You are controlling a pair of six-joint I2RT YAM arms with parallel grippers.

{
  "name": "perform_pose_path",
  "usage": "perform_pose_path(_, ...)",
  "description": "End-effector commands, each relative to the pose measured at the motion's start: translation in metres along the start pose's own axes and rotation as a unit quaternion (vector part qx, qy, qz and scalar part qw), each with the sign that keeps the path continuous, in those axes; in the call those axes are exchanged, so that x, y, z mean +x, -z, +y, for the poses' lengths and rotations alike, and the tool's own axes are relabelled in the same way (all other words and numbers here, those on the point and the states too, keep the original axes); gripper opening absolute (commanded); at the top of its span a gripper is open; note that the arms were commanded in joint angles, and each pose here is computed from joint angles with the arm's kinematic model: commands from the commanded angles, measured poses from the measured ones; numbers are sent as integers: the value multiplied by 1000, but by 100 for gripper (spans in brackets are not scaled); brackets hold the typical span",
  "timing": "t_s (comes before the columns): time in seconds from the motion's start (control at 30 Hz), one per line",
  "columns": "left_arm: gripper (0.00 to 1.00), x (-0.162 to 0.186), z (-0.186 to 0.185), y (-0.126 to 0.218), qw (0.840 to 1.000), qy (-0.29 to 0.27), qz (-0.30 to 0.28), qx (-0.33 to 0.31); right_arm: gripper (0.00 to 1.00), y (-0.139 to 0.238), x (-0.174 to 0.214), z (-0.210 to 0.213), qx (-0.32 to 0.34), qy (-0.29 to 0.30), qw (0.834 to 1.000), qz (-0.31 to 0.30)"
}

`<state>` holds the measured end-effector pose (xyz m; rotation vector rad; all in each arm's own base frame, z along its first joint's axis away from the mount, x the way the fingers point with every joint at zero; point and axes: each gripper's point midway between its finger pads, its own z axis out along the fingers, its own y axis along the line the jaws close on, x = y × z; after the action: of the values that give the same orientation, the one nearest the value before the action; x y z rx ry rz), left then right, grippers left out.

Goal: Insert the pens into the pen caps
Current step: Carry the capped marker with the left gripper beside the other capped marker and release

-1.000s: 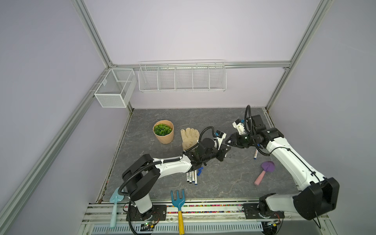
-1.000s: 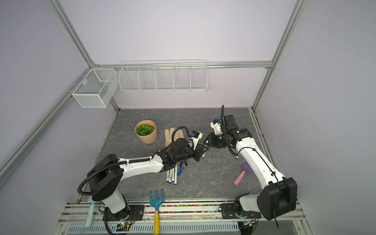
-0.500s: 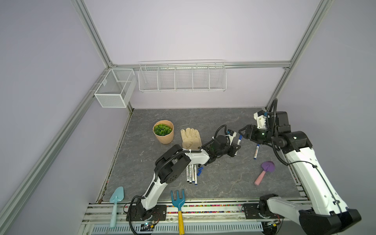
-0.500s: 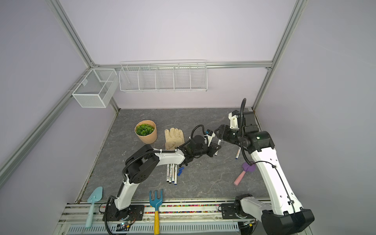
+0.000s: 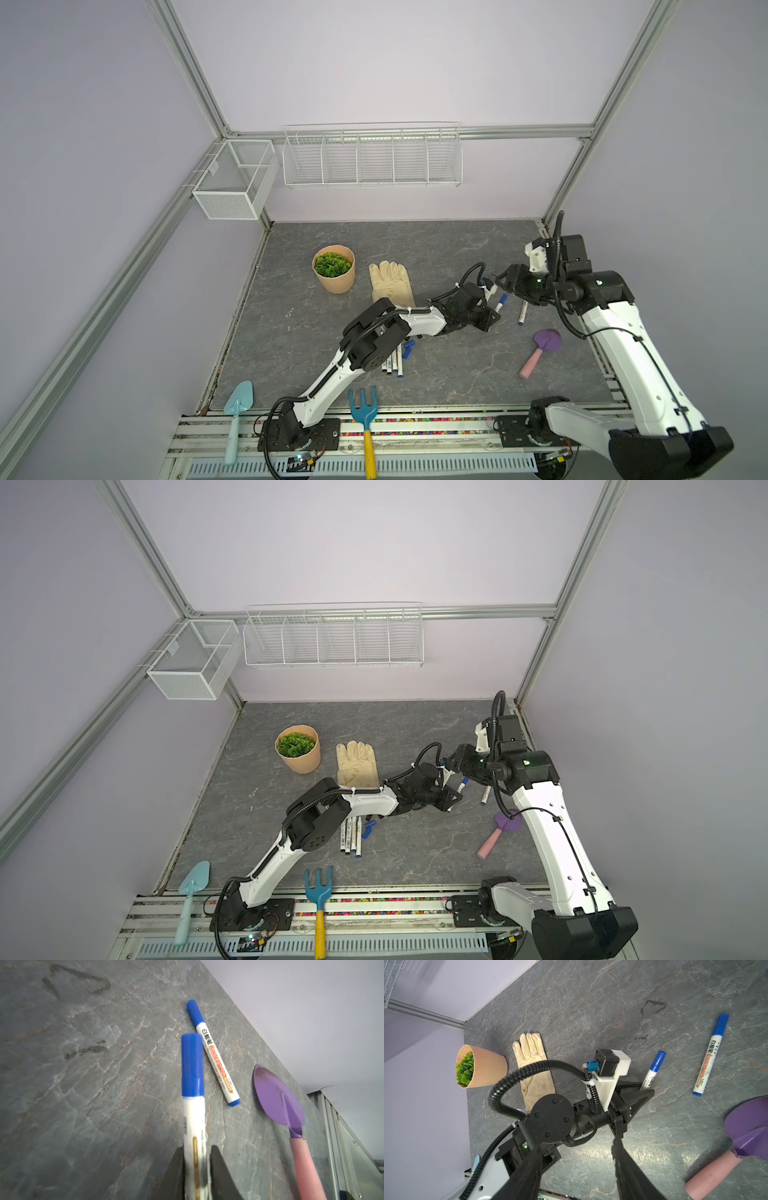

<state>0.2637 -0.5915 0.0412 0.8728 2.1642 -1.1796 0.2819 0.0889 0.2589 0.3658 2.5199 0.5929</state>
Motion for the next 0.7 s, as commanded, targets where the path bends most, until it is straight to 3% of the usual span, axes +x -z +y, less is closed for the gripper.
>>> perform_pose_path(0.0,26,17,1,-11,999,6,33,0,57,-2,7,-10,13,-12,1000,5)
perform_pose_path(0.37,29,8,-11,-4,1000,-8,13,9,57,-12,15,-20,27,-10,999,25)
perform_pose_path(0.5,30,-9,-11,21,999,-26,-24,-10,57,-20,22,-23,28,-7,999,41)
perform_pose_path(0.67,34,-42,-6,86,993,-34,-93,-58,56,-34,37,-24,26,6,998,64)
